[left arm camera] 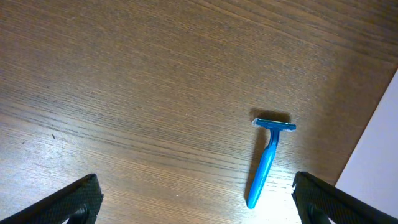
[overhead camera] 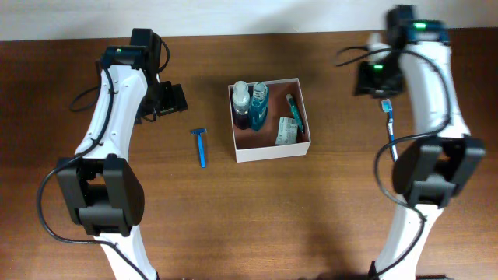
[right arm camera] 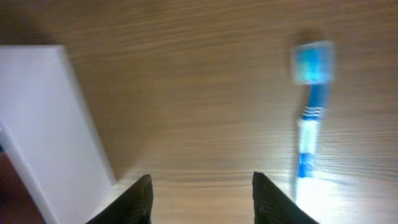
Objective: Pack container
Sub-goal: 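Drop the toothpaste tube into the pink box by opening the right gripper, then move the right gripper to the blue toothbrush and close on its handle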
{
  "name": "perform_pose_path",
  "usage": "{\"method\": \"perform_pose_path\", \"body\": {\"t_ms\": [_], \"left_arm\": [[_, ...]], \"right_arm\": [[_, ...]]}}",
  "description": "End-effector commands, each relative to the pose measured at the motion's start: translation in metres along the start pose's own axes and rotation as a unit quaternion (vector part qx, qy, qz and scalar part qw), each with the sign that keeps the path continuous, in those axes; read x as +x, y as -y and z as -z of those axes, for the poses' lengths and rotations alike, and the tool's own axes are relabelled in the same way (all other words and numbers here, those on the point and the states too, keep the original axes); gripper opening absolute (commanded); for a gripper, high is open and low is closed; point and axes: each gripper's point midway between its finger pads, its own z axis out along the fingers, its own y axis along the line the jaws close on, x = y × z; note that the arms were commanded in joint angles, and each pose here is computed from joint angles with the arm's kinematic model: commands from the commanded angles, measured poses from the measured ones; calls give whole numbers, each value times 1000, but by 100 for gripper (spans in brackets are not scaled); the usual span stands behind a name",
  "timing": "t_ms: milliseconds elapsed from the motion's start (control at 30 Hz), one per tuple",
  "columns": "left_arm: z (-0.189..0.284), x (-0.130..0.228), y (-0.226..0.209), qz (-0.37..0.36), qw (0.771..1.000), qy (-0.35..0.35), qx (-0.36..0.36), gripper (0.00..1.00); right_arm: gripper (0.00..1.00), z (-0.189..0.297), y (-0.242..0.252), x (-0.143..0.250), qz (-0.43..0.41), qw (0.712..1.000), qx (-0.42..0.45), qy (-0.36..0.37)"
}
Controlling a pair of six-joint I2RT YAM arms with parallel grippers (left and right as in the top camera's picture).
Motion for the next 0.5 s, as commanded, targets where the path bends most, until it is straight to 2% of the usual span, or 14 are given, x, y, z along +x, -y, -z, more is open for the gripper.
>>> {"method": "perform_pose_path", "body": {"t_ms": [0,133,233,467], "left_arm": [[5,-1,-2,4,1000,9,-3,99],[5,-1,-2,4,1000,9,-3,99],[5,-1,-2,4,1000,9,-3,99],[5,-1,-2,4,1000,9,-3,99]], "right_arm": [[51,3,36,0,-14,1000,14,1],[66,-3,67,1,3,1000,18,-3],[84,-12,83,4,7,1000,18,-15],[95,-34,108,12,65,995,51,-53]]}}
